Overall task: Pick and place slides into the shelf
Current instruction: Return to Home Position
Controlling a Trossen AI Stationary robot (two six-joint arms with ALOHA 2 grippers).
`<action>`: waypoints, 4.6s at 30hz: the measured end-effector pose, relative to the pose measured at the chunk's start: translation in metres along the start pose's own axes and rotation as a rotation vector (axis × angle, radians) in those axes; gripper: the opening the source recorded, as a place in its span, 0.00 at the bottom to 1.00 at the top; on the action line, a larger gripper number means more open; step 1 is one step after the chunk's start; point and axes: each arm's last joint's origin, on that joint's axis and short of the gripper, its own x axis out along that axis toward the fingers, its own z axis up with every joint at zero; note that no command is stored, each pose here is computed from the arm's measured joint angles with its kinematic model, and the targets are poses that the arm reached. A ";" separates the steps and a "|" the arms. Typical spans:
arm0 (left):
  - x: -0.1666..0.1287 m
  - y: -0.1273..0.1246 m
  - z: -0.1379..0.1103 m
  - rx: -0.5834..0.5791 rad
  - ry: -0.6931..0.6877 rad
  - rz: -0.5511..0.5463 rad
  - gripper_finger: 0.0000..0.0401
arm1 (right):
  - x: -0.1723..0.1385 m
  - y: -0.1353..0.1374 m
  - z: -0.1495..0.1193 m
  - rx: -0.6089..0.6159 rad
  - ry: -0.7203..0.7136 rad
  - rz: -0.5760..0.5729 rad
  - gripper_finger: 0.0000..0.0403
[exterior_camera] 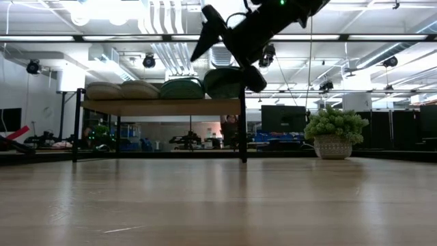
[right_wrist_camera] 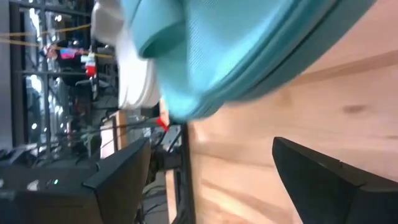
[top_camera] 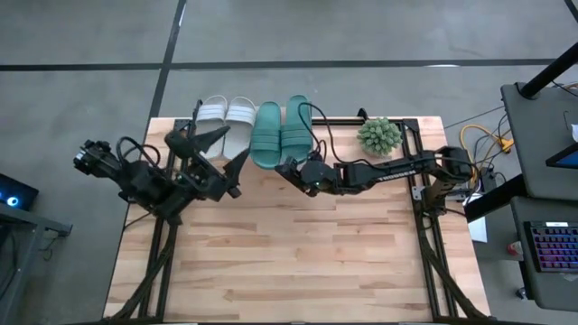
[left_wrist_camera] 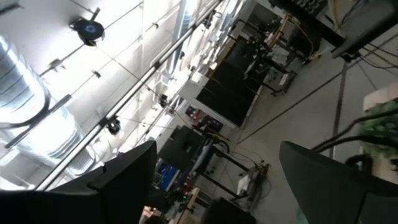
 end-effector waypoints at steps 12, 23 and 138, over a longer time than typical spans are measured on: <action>0.014 0.034 -0.007 0.042 0.053 0.078 0.81 | -0.017 0.034 -0.024 -0.070 0.062 0.103 0.81; 0.017 0.047 -0.015 0.013 0.076 0.109 0.81 | -0.032 0.049 -0.034 -0.139 0.096 0.043 0.81; -0.080 -0.005 -0.214 -1.508 -0.406 -0.171 0.80 | -0.297 -0.086 0.121 -0.411 -0.902 1.219 0.73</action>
